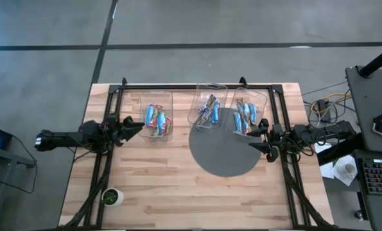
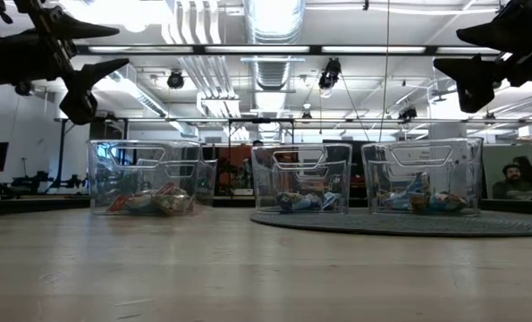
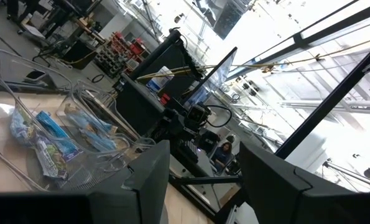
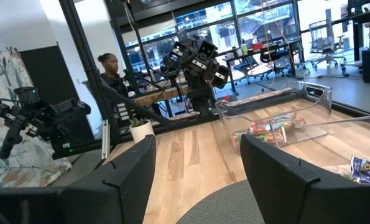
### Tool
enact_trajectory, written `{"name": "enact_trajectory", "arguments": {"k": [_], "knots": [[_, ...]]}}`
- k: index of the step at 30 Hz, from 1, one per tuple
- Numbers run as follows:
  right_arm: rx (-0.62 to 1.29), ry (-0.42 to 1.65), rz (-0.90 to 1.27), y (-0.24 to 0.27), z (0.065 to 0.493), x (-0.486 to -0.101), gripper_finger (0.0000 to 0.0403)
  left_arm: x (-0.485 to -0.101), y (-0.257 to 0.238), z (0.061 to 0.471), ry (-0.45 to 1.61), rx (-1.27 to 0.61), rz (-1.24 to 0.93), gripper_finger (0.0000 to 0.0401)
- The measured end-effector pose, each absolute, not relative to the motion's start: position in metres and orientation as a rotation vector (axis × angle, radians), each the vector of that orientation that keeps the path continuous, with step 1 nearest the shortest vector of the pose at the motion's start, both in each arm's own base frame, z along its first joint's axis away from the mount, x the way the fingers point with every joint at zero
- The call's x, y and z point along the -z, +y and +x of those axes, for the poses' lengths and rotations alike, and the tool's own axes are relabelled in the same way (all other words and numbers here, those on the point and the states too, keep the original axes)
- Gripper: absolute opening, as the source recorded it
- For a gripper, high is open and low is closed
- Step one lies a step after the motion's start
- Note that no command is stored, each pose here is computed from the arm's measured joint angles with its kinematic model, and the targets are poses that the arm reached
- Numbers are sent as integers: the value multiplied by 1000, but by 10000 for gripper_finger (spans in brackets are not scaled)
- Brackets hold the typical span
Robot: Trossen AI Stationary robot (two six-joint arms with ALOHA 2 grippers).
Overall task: Pick and place Granola Bars by type
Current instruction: Return to Home Position
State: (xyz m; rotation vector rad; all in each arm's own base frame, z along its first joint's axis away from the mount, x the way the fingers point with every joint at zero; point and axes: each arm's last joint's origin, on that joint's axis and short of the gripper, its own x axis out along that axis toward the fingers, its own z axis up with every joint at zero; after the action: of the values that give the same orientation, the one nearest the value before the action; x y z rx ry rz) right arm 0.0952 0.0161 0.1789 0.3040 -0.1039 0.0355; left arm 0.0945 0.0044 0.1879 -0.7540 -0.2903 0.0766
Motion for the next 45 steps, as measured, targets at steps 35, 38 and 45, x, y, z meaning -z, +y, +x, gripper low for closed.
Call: {"name": "enact_trajectory", "arguments": {"k": [35,38,45], "knots": [[-378,-102,128,22,93,-180,224,-188,4,94,-290,-76,-754,177],[-407,-101,126,21,93,-180,224,-188,4,95,-290,-77,-754,177],[-386,-108,88,19,93,-180,224,-188,4,94,-290,-76,-754,177]]}}
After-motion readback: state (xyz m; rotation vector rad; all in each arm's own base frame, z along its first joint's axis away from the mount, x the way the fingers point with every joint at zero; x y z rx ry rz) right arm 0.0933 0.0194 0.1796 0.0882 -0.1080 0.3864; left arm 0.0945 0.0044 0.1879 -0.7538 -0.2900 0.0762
